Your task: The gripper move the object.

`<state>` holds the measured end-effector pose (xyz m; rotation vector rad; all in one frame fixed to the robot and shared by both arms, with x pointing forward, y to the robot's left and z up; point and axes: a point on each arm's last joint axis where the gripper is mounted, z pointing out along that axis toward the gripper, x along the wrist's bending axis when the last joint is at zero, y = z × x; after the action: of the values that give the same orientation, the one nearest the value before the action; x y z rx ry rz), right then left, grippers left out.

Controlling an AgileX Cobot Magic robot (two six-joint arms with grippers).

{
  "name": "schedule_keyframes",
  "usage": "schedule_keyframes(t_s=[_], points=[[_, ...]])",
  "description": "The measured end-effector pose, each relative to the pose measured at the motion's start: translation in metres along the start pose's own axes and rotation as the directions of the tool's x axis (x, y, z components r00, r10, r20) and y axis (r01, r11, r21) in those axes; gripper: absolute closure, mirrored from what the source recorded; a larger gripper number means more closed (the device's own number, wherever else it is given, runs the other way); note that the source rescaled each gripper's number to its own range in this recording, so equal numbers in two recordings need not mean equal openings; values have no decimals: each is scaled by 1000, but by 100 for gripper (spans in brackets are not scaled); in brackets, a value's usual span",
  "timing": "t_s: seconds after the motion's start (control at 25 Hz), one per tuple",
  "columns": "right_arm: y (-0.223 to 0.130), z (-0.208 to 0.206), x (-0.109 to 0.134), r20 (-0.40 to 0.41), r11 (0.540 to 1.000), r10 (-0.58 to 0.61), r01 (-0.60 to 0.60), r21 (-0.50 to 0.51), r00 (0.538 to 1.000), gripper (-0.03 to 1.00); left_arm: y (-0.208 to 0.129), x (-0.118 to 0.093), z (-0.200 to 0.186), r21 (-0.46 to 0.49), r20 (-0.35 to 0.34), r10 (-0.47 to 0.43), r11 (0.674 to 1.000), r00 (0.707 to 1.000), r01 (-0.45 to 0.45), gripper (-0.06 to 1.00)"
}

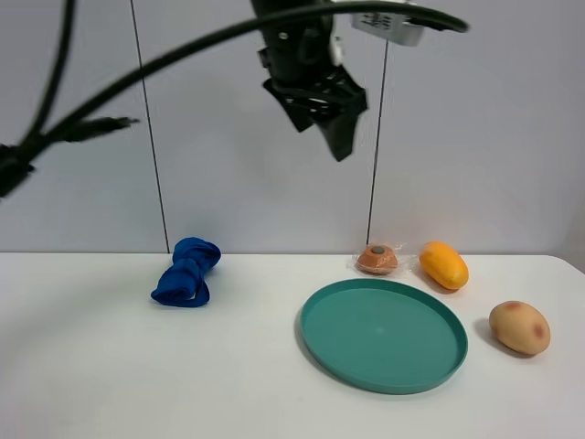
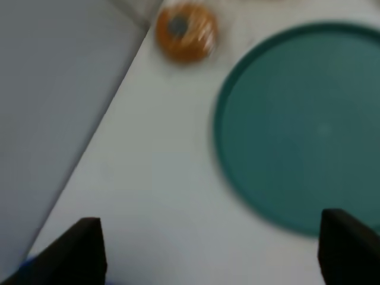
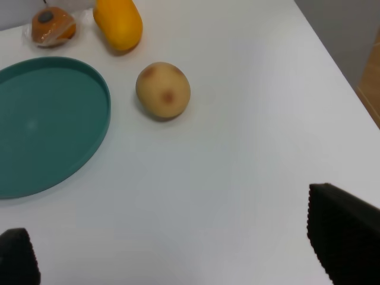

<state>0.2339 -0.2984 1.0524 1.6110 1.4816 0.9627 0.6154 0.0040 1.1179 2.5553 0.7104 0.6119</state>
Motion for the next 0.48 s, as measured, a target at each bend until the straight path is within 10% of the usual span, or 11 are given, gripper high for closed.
schedule_keyframes(t_s=[0.24, 0.48], points=[[0, 0, 0, 0, 1000, 0, 0, 0, 1000, -3, -81, 53, -49, 134, -42, -178, 974, 983, 183, 36], [0, 0, 0, 0, 1000, 0, 0, 0, 1000, -3, -185, 63, -139, 146, -160, -449, 870, 879, 471, 36]])
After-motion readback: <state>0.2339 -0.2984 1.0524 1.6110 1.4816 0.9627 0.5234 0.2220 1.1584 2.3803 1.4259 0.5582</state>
